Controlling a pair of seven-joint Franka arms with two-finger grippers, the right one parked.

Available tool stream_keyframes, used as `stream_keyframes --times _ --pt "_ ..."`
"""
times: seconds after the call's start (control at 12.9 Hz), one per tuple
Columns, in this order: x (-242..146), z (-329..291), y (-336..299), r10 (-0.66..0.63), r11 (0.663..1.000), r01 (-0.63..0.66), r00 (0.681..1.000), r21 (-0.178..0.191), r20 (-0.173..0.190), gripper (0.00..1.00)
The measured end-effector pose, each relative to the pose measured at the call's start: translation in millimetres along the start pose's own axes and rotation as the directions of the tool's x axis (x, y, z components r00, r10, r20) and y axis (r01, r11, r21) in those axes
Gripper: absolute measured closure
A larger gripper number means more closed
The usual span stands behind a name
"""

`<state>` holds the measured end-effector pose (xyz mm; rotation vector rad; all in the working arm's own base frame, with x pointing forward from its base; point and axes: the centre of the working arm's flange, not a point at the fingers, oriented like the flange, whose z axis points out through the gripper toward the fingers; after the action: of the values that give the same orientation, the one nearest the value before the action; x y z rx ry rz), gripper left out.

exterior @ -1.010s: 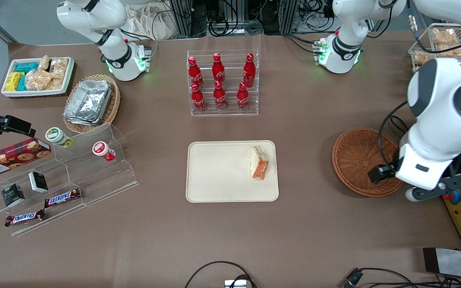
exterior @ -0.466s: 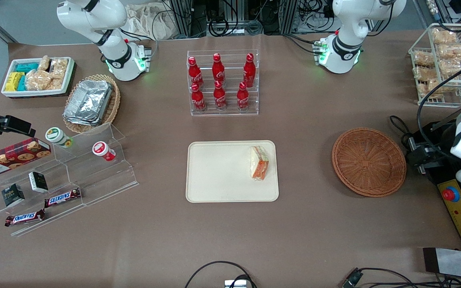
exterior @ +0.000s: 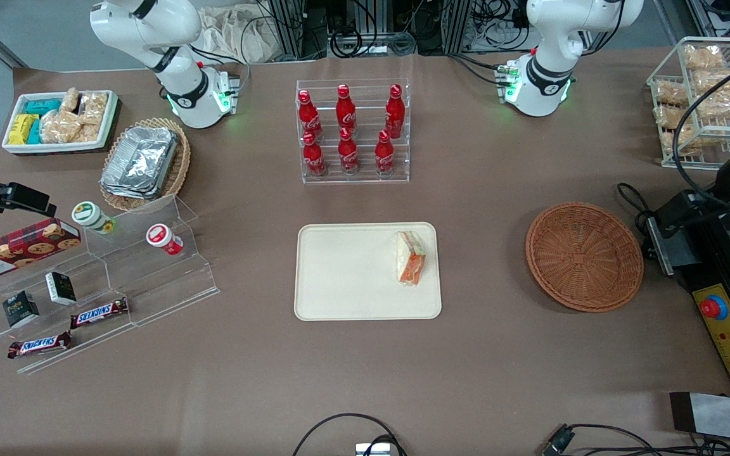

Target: Place sandwich from basket to tray

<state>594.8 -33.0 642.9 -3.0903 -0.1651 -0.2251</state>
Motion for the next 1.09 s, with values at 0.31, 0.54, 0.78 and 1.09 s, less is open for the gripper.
stream_keyframes --times 0.31,0.54,0.78,1.09 --pt "-19.8 -25.4 -2.3 0.041 0.999 -0.041 0.999 -0.016 0.019 0.0" --pt "-29.9 -30.4 -4.3 0.057 0.998 -0.056 0.998 -0.019 0.029 0.0" --pt "-30.7 -24.0 -4.1 0.058 0.998 -0.058 0.997 -0.018 0.043 0.0" --pt "-29.9 -17.0 -3.5 0.059 0.998 -0.058 0.997 -0.016 0.056 0.0"
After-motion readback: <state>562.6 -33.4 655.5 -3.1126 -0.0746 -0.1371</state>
